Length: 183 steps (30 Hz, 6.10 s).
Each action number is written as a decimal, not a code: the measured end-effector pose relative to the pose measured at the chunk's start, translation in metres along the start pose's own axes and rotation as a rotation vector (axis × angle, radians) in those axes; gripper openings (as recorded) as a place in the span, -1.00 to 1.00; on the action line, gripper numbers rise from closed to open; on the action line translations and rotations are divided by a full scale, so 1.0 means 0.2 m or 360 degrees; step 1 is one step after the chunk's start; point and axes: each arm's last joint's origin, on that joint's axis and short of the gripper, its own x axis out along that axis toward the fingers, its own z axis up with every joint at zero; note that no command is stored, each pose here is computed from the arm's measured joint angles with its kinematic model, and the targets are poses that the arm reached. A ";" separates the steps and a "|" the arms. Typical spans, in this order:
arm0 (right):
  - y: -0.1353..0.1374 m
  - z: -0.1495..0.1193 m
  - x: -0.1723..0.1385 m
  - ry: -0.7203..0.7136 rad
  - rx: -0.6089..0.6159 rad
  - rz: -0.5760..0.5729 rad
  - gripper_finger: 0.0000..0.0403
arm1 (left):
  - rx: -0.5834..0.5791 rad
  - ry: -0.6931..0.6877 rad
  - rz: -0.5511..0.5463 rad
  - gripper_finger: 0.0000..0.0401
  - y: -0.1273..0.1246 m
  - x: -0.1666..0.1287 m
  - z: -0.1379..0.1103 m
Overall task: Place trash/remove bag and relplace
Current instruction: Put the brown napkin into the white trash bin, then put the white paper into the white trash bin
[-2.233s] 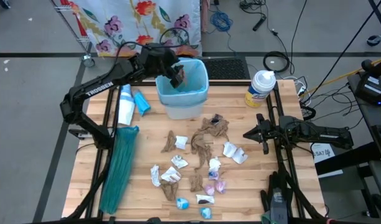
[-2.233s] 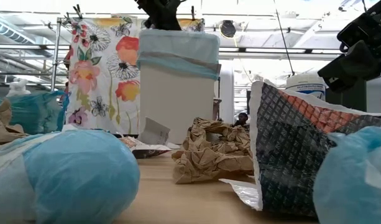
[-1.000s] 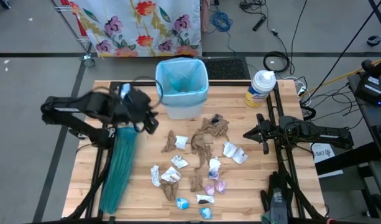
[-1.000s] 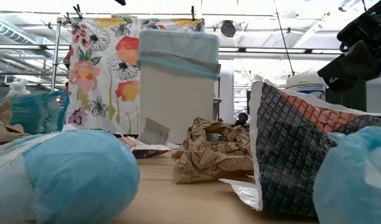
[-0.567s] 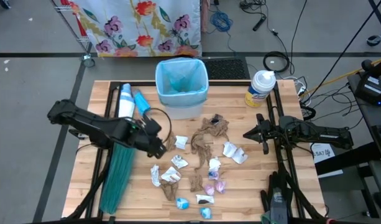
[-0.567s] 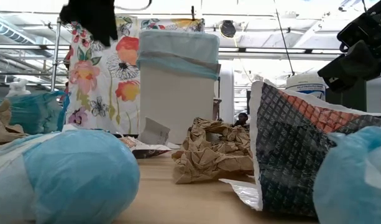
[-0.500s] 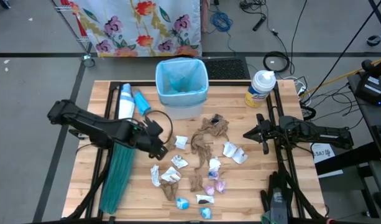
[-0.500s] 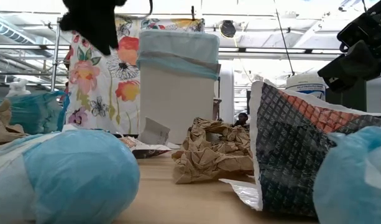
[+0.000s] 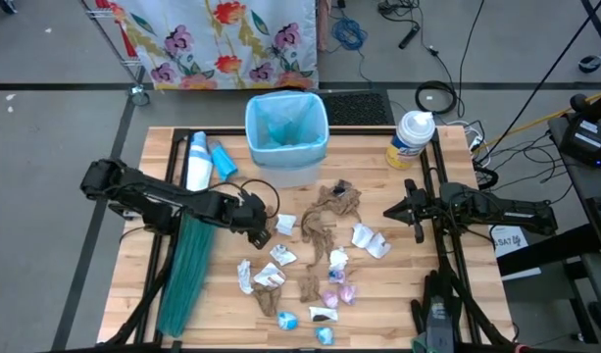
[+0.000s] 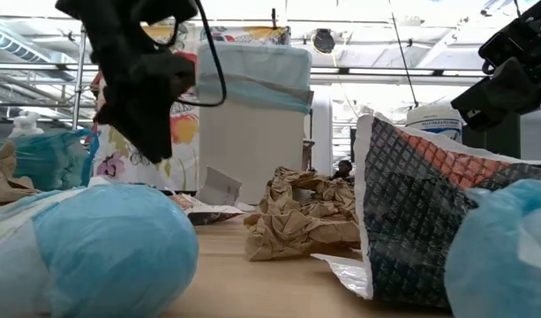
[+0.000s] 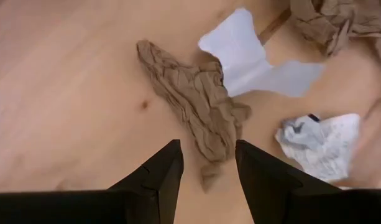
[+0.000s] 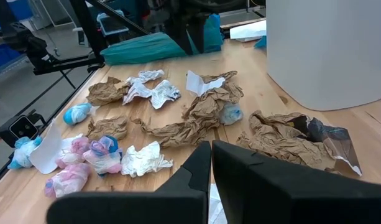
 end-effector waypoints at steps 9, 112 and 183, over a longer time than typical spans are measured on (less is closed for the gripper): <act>0.00 0.00 0.00 0.0000 0.0000 0.0000 -0.96 | 0.0124 0.0138 -0.0014 -0.24 0.00 0.24 0.05; 0.00 0.00 0.00 0.0006 0.0000 -0.0001 -0.96 | 0.0053 -0.0528 -0.0127 -0.41 0.23 -1.18 0.56; 0.00 0.00 0.00 0.0007 0.0001 -0.0001 -0.96 | -0.0560 0.0281 0.0091 -0.97 -0.41 -0.03 -0.53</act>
